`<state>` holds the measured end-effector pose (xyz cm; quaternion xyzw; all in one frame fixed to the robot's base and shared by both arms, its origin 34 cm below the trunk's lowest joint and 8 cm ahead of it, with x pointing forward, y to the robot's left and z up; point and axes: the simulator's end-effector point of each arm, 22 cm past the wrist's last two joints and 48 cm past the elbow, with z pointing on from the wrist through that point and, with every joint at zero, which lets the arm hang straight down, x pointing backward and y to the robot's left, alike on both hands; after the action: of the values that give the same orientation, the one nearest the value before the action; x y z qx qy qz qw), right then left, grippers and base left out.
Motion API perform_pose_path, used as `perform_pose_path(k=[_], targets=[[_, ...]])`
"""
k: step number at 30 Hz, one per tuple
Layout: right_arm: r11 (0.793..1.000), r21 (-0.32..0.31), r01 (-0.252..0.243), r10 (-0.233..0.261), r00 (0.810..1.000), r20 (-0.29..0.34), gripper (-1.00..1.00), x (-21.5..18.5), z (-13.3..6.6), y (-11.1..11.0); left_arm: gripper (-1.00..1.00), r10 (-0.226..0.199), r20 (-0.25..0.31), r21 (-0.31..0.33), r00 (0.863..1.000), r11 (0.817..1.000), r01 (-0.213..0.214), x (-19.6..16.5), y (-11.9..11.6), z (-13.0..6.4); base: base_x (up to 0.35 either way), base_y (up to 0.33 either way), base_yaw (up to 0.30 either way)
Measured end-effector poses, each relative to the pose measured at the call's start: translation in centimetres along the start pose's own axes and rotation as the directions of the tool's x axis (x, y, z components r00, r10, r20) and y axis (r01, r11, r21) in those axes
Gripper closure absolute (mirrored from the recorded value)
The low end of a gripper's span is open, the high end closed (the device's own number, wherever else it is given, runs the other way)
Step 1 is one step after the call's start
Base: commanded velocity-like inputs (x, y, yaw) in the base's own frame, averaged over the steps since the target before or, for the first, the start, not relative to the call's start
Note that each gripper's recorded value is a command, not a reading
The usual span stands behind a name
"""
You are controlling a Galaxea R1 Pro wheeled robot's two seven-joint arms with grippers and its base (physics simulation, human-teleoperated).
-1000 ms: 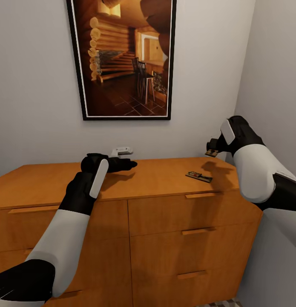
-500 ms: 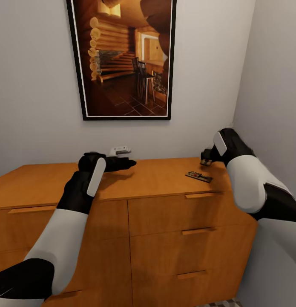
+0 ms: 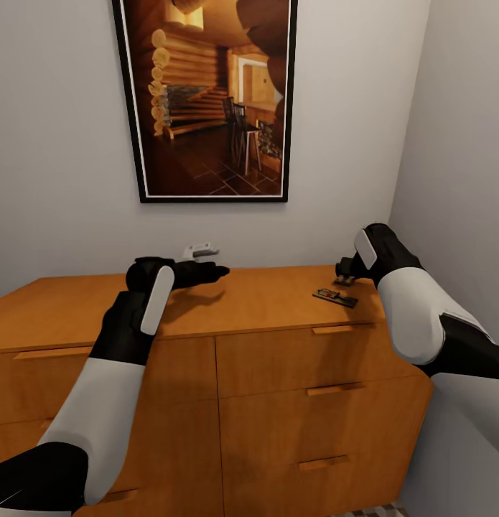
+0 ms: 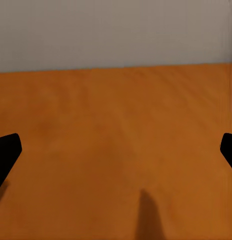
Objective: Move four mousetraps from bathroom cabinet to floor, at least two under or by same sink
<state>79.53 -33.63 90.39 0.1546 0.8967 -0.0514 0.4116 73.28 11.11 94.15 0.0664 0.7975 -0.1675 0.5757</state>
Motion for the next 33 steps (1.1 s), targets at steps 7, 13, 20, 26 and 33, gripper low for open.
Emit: perform_pose_path(k=[7, 13, 20, 26, 33], targets=[[1.0, 0.003, 0.003, -0.003, 1.0, -0.012, 1.0, 0.1, -0.2, -0.2, -1.0, 0.009, 0.036, 0.006, 0.999, 1.0, -0.009, -1.2, -0.4, -0.8, 0.0, 0.0, 0.0], [1.0, 0.004, 0.004, -0.004, 1.0, -0.021, 1.0, 0.3, -0.3, -0.3, -1.0, 0.016, 0.067, 0.01, 0.998, 1.0, -0.017, -2.3, -0.7, -1.6, 0.0, 0.0, 0.0], [0.999, 0.026, 0.026, -0.025, 0.999, -0.021, 1.0, 0.1, -0.3, -0.6, -1.0, 0.028, 0.123, 0.019, 0.992, 0.999, -0.03, -4.1, -1.4, -3.0, 0.0, 0.0, 0.0], [0.999, 0.029, 0.026, -0.026, 0.999, -0.02, 1.0, 0.1, -0.3, -0.7, -1.0, 0.028, 0.124, 0.019, 0.992, 0.999, -0.031, -4.1, -1.4, -3.1, 0.0, 0.0, 0.0], [0.997, 0.078, 0.024, -0.026, 0.999, 0.026, 1.0, -1.3, -1.1, -2.4, -1.0, 0.027, 0.123, 0.019, 0.992, 0.999, -0.03, -4.1, -1.4, -3.0, 0.0, 0.0, 0.0]])
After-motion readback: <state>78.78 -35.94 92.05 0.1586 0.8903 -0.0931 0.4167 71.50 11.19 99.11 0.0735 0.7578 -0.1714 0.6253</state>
